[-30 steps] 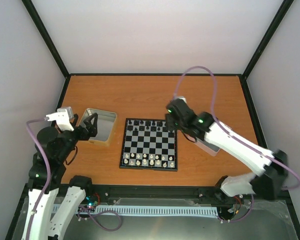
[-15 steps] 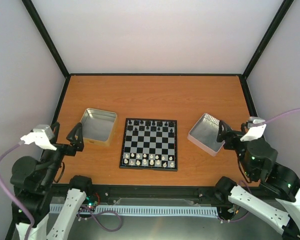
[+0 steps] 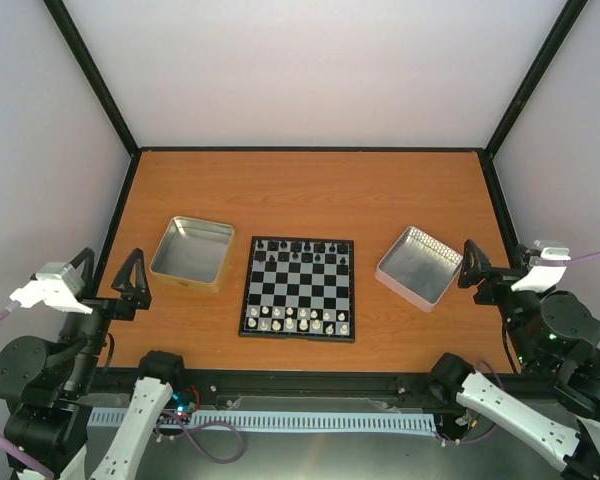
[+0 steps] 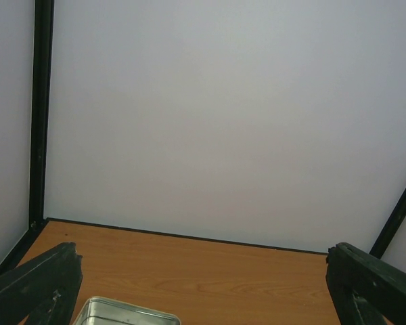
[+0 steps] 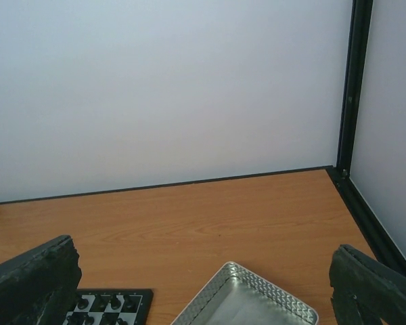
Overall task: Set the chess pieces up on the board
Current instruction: Reset both arms
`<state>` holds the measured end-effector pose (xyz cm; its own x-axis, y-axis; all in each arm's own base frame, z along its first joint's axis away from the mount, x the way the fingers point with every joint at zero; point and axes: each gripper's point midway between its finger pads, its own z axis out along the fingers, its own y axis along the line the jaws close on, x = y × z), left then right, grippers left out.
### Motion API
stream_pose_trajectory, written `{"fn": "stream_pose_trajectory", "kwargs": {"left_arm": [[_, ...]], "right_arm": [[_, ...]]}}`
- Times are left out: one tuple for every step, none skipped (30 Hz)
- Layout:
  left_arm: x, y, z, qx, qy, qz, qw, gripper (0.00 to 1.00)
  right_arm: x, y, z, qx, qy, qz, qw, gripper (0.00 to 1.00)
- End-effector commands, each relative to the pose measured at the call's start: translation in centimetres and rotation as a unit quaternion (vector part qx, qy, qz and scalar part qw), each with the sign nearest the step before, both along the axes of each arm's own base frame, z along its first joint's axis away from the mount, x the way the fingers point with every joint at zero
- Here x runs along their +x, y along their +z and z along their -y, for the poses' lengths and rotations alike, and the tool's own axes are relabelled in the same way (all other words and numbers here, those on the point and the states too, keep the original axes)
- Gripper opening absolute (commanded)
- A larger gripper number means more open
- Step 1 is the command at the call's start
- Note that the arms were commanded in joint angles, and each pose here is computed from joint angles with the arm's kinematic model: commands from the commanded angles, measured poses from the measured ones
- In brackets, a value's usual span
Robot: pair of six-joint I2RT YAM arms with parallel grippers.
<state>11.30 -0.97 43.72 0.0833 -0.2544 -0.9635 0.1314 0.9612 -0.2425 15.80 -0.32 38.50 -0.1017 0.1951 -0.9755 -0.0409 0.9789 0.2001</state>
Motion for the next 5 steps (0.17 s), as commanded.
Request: {"fn": "stream_pose_trajectory", "kwargs": {"left_arm": [[-0.17,-0.28,-0.48,0.008,0.014,-0.006,1.000,1.00],[-0.15,-0.33,-0.49,0.009,0.015,-0.006,1.000,1.00],[-0.08,-0.44,-0.46,0.009,0.014,-0.007,1.000,1.00],[0.02,-0.57,-0.51,0.010,0.016,-0.009,1.000,1.00],[0.14,-0.69,-0.54,0.010,0.017,-0.011,1.000,1.00]], "right_arm": [[0.00,0.11,0.61,-0.011,-0.016,0.006,1.000,1.00],[0.05,0.03,0.55,-0.012,-0.015,0.006,1.000,1.00],[0.09,-0.07,0.51,-0.012,-0.016,0.005,1.000,1.00],[0.13,-0.08,0.48,-0.012,-0.016,0.006,1.000,1.00],[0.14,-0.09,0.49,-0.011,-0.016,0.006,1.000,1.00]]}}
